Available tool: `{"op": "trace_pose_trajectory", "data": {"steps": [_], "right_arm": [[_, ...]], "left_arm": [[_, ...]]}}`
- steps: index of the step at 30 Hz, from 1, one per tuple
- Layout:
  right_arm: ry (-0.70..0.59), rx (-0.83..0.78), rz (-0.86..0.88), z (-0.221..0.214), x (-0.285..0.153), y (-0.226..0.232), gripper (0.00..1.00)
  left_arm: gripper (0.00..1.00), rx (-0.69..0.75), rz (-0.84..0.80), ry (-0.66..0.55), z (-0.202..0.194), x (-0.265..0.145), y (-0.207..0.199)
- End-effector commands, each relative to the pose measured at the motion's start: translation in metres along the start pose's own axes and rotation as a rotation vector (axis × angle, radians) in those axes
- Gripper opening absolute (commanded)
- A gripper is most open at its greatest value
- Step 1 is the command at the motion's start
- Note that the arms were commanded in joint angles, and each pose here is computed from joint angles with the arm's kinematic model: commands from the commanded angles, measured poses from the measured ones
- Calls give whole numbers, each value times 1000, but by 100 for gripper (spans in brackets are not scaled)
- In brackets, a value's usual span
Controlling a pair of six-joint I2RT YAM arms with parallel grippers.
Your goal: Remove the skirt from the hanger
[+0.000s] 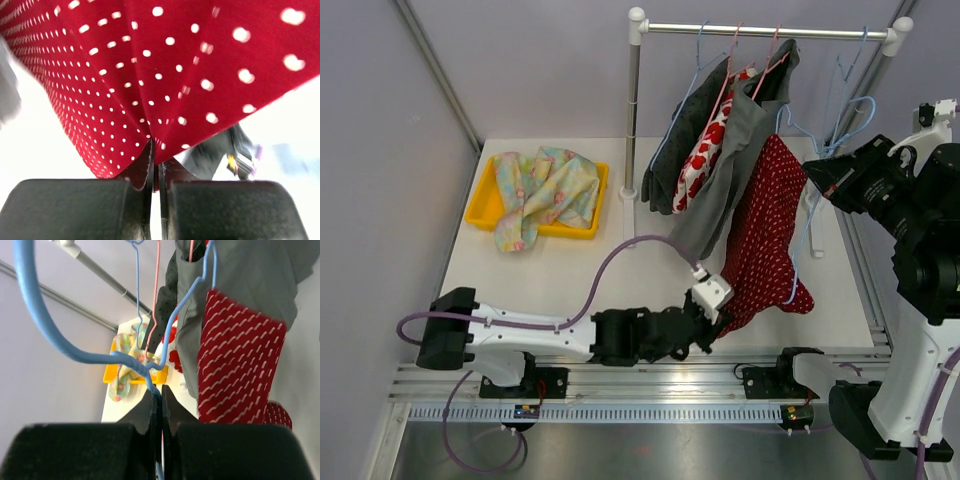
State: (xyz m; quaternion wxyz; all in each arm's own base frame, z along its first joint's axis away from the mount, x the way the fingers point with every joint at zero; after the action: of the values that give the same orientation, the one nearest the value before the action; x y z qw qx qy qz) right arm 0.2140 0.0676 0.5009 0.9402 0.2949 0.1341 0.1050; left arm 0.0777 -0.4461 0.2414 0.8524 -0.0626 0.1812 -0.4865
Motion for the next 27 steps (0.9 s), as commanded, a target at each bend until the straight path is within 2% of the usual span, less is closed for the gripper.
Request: {"op": "trace_pose_trajectory", "data": {"steps": [1,3,4,8,17,22,27], "right_arm": [[-161,-74,15,43,-11,16,0],[-189,-98,-14,52,-9,14,0],[-195,-103,-26,55,-8,12,0],[-195,-116,-80,59,6,-1,0],[-153,-159,-134,65,78,-31,0],[-177,-214,-173,90,107,-37,0],[-150,-250,-234,101,155,-58,0]], "left_arm": [[0,-50,98,128,-79,-37,7],[0,-100,134,151,-102,-53,6],[0,-72,133,199,-125,-69,2],[0,-65,162,251,-149,-90,-10],[0,10,202,200,-129,-85,-14],[0,-7,210,186,-123,-88,0],[0,-38,226,176,-125,-95,19]]}}
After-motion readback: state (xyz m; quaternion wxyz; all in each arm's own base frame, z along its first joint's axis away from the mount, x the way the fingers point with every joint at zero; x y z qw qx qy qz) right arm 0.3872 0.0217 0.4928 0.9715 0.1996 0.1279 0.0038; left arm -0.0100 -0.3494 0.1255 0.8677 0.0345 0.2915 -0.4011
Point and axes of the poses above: each gripper's point midway between its finger pads, its own x axis out along the fingers, its own y axis along the line the jaws close on, z = x × y, the point moved 1 cm from there along -x, back along the fingers, and after that the axes turned 3 degrees about -x, right-handed, at the moved point
